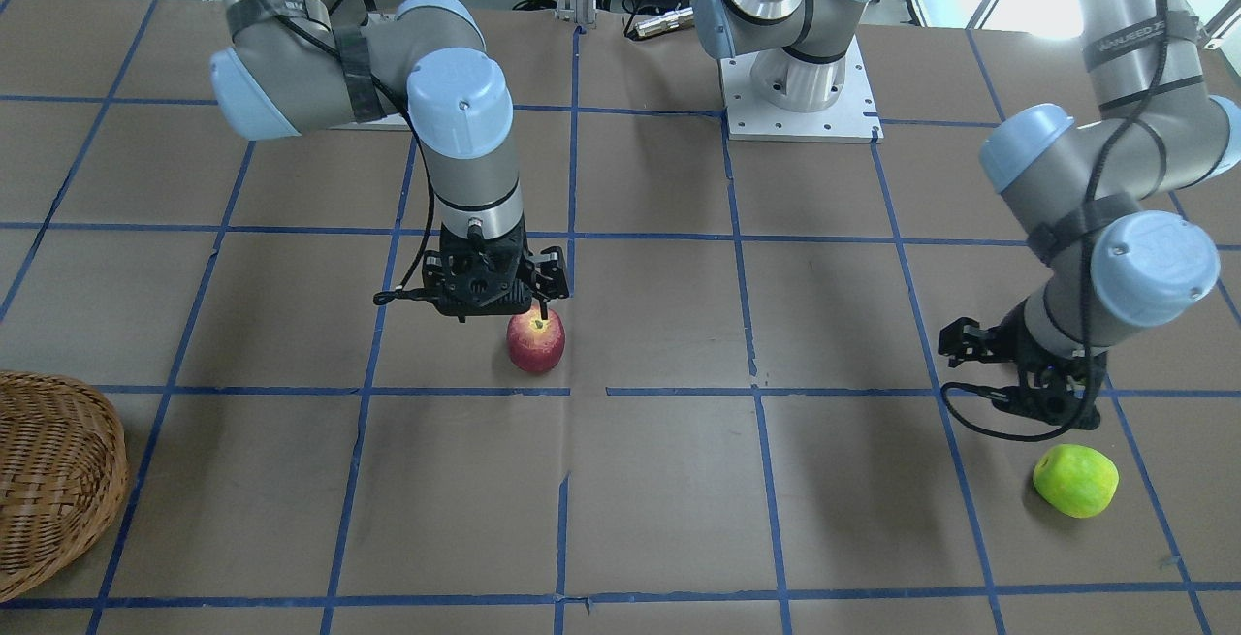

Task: Put all apples into basket
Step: 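Grasp the red-yellow apple with the right gripper while the left grasps the dark apple, then drop the red-yellow apple in the basket while the left moves the dark apple, then grasp the green apple with the left gripper while the right reaches for the dark apple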

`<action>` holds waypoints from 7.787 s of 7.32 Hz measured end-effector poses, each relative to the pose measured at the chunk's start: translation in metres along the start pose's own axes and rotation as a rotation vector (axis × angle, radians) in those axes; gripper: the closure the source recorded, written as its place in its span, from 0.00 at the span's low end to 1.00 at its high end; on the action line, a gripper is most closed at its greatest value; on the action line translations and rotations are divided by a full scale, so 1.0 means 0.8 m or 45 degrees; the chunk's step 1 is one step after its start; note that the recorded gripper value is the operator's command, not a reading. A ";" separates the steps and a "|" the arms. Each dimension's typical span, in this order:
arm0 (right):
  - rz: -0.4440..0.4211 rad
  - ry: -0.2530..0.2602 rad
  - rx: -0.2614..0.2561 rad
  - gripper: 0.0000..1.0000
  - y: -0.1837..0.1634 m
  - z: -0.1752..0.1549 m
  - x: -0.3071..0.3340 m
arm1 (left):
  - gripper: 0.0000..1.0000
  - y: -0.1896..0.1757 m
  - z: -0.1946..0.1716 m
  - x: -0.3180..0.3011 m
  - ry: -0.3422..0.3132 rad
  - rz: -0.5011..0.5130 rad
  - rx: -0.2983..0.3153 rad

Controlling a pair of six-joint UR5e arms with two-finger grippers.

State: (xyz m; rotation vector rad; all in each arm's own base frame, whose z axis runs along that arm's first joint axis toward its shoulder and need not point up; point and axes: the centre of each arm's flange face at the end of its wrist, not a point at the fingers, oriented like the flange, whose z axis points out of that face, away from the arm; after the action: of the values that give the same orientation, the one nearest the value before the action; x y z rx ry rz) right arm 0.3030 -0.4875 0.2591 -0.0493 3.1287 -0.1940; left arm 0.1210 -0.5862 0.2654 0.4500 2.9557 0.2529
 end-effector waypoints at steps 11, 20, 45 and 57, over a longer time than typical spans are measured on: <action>-0.042 -0.023 0.009 0.00 0.006 0.059 -0.038 | 0.00 0.094 0.106 -0.131 0.268 -0.183 0.004; -0.075 -0.074 -0.020 0.82 0.015 0.085 -0.057 | 1.00 0.112 0.123 -0.101 0.315 -0.150 -0.044; -0.322 -0.103 0.040 0.00 -0.197 -0.015 0.787 | 0.00 -0.034 -0.132 0.233 0.089 -0.145 0.187; -0.084 -0.104 -0.165 0.00 -0.053 -0.031 0.044 | 0.00 -0.081 0.059 -0.141 0.041 0.552 0.363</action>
State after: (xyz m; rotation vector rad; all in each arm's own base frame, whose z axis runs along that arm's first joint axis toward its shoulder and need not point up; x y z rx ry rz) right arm 0.2691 -0.5277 0.2886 -0.1574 3.0560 0.0102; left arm 0.2172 -0.6749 0.2199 1.1331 2.8989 -0.1237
